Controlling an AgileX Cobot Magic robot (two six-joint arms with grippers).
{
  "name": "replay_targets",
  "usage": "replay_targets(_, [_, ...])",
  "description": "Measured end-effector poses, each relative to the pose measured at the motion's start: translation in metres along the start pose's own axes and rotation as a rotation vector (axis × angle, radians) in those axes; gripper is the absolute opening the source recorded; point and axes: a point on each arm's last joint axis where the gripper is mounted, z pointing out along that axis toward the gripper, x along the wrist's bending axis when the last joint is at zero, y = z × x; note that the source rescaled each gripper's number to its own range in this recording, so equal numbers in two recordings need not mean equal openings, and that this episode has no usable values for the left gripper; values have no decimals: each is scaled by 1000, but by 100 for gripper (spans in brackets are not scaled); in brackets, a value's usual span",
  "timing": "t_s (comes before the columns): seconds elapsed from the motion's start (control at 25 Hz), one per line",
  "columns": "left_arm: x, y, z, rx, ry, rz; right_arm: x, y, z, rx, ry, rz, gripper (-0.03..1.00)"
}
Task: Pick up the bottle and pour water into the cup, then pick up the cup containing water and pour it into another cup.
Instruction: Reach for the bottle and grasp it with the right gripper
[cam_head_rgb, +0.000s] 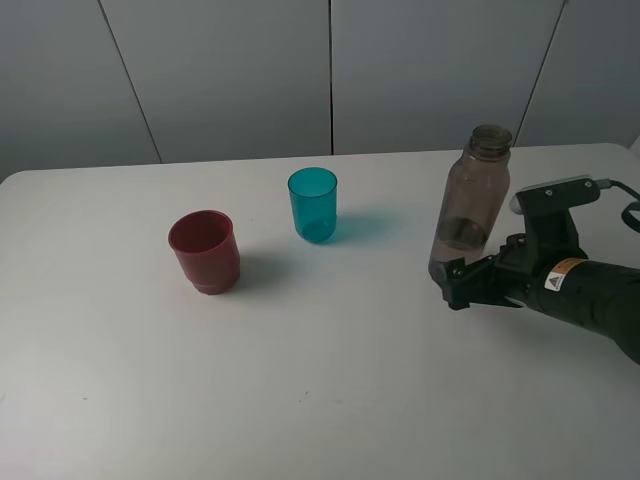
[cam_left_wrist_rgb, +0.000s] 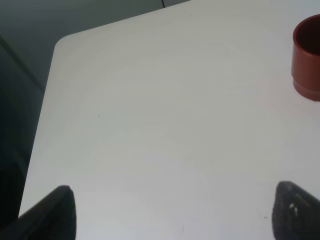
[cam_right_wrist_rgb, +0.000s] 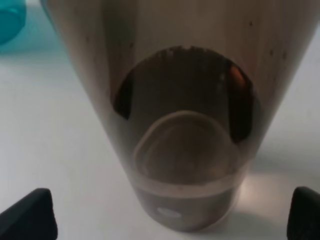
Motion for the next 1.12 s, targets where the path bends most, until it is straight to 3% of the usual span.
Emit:
replay_targets(0.84, [0,0,0,0,0,0,-1,-6,13,-85,-6,-41,100])
replay_targets(1.12, [0,0,0,0,0,0,-1,-6,17,-174,-3,-32,100])
